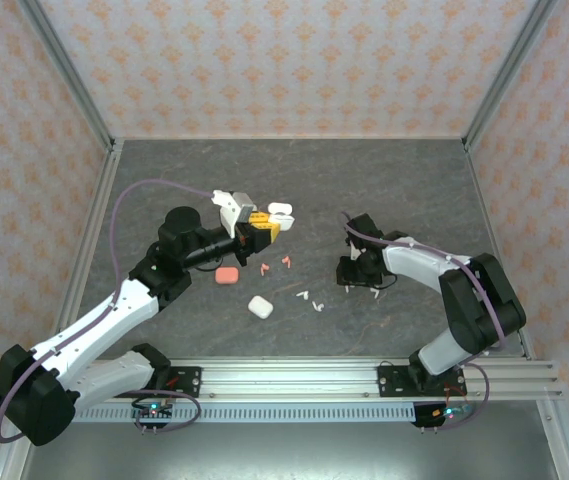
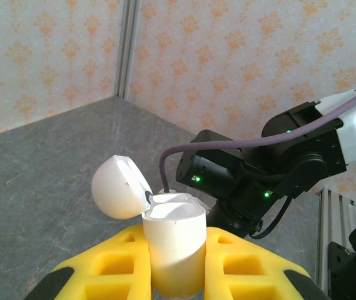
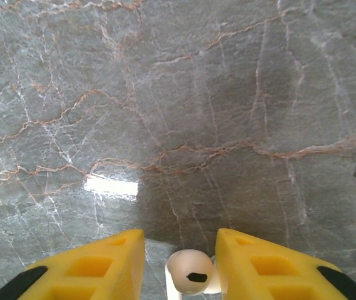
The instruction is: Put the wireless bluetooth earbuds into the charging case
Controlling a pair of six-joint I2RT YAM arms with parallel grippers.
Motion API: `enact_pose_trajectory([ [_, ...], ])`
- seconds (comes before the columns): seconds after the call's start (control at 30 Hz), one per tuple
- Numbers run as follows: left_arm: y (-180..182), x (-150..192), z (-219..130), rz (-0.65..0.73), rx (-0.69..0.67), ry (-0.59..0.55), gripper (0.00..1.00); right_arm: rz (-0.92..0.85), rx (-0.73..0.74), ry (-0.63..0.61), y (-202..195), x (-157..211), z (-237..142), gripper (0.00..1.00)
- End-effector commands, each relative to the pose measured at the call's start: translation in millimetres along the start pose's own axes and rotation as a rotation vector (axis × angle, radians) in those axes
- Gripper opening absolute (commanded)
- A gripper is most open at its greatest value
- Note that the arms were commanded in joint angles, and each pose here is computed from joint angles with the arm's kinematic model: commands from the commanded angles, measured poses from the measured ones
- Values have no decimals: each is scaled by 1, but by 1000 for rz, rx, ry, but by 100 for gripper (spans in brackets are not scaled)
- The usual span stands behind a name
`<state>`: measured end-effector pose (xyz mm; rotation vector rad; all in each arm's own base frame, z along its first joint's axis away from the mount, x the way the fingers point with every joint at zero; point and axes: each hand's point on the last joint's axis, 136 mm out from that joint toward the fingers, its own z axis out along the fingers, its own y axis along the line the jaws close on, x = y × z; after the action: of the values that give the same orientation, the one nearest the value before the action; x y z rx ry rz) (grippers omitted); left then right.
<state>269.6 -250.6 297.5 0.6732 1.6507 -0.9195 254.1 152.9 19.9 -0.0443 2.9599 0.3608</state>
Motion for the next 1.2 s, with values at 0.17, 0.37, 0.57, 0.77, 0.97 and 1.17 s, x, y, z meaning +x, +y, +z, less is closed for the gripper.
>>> enact_pose_trajectory([
  [0.17,-4,-17,-1,45,2,-42,0,7,53,84,-10,29,-2,36],
  [0.37,-4,-17,-1,44,2,-43,0,7,66,93,-12,33,-6,32],
  [0.57,-3,-17,-1,43,-4,-42,0,3,75,96,-14,34,-3,29],
  [0.77,-3,-17,-2,44,-9,-43,0,1,70,79,-13,31,-2,22],
  [0.97,-4,-20,-3,42,-7,-49,0,-26,52,-10,-9,19,-20,16],
  [1.17,-9,-28,-2,26,26,-83,0,-110,-20,-214,12,-14,-71,14],
])
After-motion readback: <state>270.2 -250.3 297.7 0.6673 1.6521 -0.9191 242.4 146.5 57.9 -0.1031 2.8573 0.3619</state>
